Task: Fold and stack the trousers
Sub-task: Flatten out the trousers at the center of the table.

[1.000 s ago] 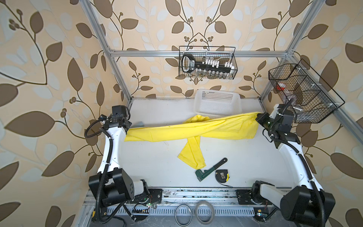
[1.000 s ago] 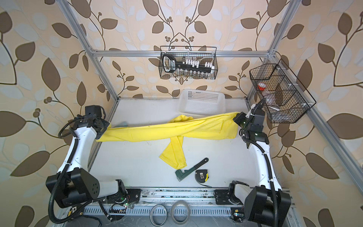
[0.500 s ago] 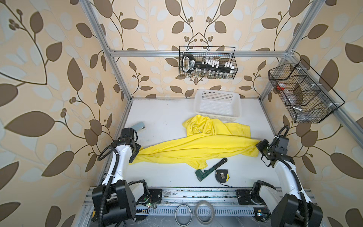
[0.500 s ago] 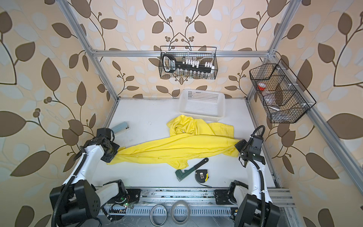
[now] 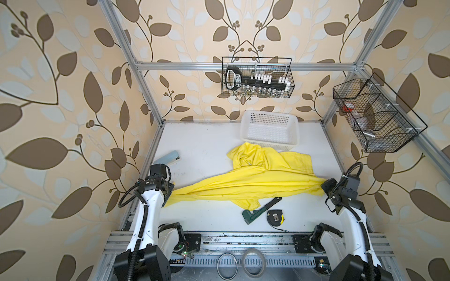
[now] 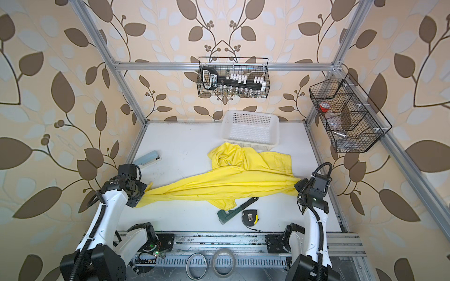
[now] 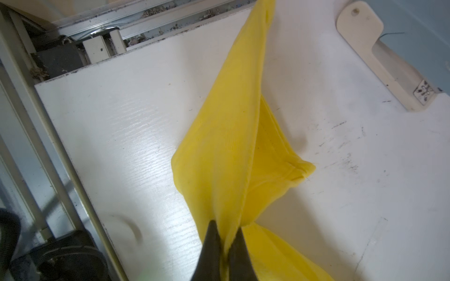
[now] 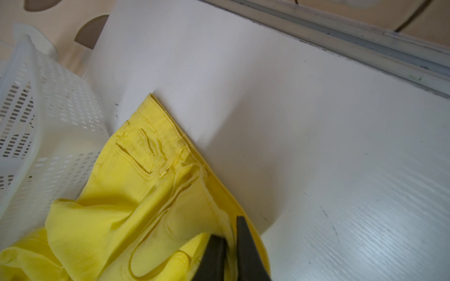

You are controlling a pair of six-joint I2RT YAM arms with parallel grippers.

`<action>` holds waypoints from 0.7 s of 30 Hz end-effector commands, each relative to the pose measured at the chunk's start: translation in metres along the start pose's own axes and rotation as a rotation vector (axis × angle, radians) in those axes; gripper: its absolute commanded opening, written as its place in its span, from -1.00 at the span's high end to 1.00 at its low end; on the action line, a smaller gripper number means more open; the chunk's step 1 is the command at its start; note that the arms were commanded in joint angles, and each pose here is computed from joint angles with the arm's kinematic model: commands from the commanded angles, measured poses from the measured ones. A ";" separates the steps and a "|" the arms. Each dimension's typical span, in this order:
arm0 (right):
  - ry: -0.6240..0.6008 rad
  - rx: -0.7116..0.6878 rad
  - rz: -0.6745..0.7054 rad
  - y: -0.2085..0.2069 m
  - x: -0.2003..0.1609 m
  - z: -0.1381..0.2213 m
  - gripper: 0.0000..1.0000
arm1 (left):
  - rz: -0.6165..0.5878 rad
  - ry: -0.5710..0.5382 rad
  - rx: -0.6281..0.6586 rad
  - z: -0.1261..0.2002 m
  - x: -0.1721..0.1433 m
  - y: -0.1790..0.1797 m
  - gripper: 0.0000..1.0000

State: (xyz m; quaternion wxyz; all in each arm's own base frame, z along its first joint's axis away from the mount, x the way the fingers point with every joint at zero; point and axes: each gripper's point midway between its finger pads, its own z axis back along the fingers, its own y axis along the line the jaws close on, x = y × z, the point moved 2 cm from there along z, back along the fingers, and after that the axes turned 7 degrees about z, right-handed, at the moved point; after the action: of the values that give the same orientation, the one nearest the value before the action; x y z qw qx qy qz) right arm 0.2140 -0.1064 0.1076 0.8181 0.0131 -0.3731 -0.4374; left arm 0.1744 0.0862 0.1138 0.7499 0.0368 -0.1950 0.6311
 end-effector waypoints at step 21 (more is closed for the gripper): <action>-0.207 0.112 0.215 0.089 0.035 0.076 -0.40 | -0.213 0.036 -0.343 0.073 -0.003 -0.076 -0.63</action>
State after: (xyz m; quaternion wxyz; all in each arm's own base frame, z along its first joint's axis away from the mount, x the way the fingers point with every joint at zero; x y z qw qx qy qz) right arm 0.2250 -0.0617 0.1926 0.8129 -0.0023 -0.4524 -0.3666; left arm 0.1983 0.0693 0.1769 0.7691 -0.0330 -0.2683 0.5791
